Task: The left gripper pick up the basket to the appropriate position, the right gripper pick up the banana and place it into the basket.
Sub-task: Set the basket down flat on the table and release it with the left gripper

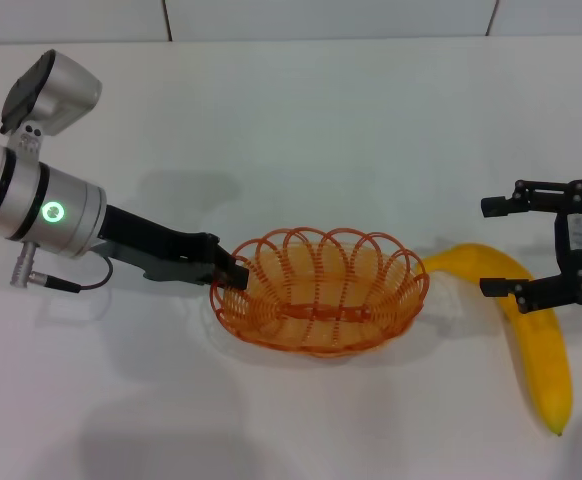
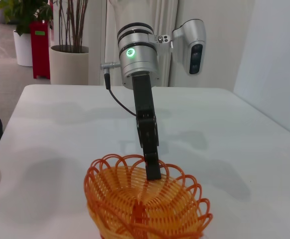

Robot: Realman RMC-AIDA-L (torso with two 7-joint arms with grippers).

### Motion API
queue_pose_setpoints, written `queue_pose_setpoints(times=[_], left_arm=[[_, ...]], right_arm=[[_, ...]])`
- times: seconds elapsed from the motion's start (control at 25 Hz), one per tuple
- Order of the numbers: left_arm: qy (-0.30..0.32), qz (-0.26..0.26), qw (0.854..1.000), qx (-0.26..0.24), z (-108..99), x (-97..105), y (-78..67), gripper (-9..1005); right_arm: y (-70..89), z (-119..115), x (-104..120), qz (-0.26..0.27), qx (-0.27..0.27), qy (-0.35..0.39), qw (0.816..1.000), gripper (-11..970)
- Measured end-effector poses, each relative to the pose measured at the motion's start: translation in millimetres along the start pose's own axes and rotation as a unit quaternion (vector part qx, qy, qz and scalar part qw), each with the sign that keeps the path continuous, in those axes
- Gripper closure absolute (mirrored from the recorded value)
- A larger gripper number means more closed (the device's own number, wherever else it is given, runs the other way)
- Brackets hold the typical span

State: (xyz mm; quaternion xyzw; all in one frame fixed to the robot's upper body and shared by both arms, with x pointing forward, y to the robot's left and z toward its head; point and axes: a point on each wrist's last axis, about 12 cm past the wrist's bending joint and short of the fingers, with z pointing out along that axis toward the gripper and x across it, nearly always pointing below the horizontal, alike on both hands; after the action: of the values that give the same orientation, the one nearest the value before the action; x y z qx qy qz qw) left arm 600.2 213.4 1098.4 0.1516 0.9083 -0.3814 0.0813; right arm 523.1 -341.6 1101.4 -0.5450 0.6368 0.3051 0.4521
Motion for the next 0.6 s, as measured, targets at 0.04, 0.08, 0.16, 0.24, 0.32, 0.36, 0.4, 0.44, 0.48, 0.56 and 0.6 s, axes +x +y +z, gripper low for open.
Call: queue_pose_setpoints(times=[0.04,0.08,0.16,0.24,0.32,0.36,0.4,0.44,0.48,0.56,0.6], left_arm=[[0.000,0.000,1.000,0.000,0.0,-0.1,-0.1,871],[0.000,0.000,1.000,0.000,0.0,-0.3,-0.2,869],[0.000,0.000,1.000,0.000,0.0,-0.4,-0.4,864],[0.000,0.000,1.000,0.000,0.2,-0.3,-0.4,860],[0.001,-0.001,1.000,0.001,0.6,0.0,-0.5,856],[0.001,-0.001,1.000,0.001,0.8,0.1,-0.5,854],[0.001,-0.001,1.000,0.001,1.0,0.2,-0.6,851],[0.002,-0.002,1.000,0.002,1.4,0.6,-0.7,849],[0.003,-0.002,1.000,0.002,1.6,0.7,-0.8,847],[0.004,-0.001,1.000,0.003,1.8,0.5,-1.4,812],[0.004,-0.001,1.000,0.003,1.9,0.4,-1.4,794]], right_arm=[[-0.1,0.1,-0.1,0.000,0.000,0.000,1.000,70],[-0.2,0.1,-0.2,0.000,0.000,0.000,1.000,70],[-0.4,0.2,-0.4,-0.001,0.000,-0.001,1.000,70],[-0.5,0.3,-0.6,-0.001,0.000,-0.001,1.000,70],[-0.6,0.3,-0.7,-0.001,0.001,-0.002,1.000,71],[-0.6,0.3,-0.8,-0.001,0.001,-0.002,1.000,71],[-0.7,0.3,-0.8,-0.001,0.001,-0.003,1.000,71],[-0.7,0.2,-0.8,-0.001,0.001,-0.003,1.000,71],[-0.7,0.2,-0.8,-0.001,0.001,-0.003,1.000,71],[-0.7,0.1,-0.8,-0.001,0.001,-0.003,1.000,71],[-0.7,0.1,-0.8,-0.001,0.001,-0.003,1.000,71]])
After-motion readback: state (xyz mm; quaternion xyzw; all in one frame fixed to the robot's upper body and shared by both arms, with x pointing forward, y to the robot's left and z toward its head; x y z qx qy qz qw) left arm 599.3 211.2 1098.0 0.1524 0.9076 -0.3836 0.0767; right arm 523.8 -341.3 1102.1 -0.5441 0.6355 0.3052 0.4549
